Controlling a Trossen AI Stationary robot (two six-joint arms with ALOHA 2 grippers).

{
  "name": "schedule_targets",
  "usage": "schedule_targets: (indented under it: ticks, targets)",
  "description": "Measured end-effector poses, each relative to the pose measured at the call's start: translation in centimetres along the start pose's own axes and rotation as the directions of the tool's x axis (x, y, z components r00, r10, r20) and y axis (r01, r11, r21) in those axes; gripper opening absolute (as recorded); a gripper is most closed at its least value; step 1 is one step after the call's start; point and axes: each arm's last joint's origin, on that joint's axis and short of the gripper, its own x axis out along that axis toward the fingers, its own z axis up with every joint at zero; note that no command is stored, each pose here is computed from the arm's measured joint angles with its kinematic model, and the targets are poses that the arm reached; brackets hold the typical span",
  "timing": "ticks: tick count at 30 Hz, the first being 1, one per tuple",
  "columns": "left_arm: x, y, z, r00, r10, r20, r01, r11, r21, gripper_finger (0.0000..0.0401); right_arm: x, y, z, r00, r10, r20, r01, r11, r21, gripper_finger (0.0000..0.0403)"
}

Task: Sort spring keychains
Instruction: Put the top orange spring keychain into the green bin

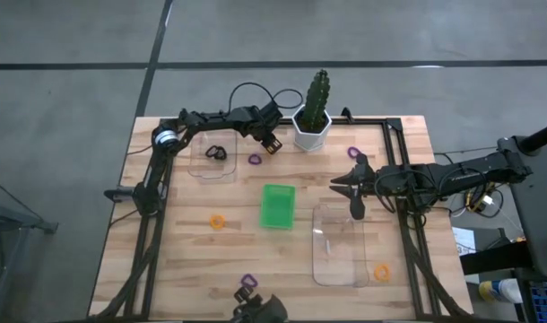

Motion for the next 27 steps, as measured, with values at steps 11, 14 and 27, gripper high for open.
schedule_targets:
  ticks: [11, 14, 27]
  targets:
    - [1.7, -0.1, -0.5, 0.999, -0.011, -0.034, 0.011, 1.000, -0.005, 0.0147, 0.0, 0.0, 0.0, 1.000, -0.001, 0.000, 0.001, 1.000, 0.001, 0.0086]
    - [1.8, -0.1, -0.6, 0.999, -0.010, -0.038, 0.009, 1.000, -0.014, 0.0147, 0.0, 0.0, 0.0, 1.000, 0.000, 0.000, 0.000, 1.000, 0.001, 0.0086]
    - [1.8, 0.0, -0.5, 0.999, -0.007, -0.031, 0.006, 1.000, -0.024, 0.0146, 0.0, 0.0, 0.0, 1.000, -0.001, 0.000, 0.001, 1.000, 0.001, 0.0086]
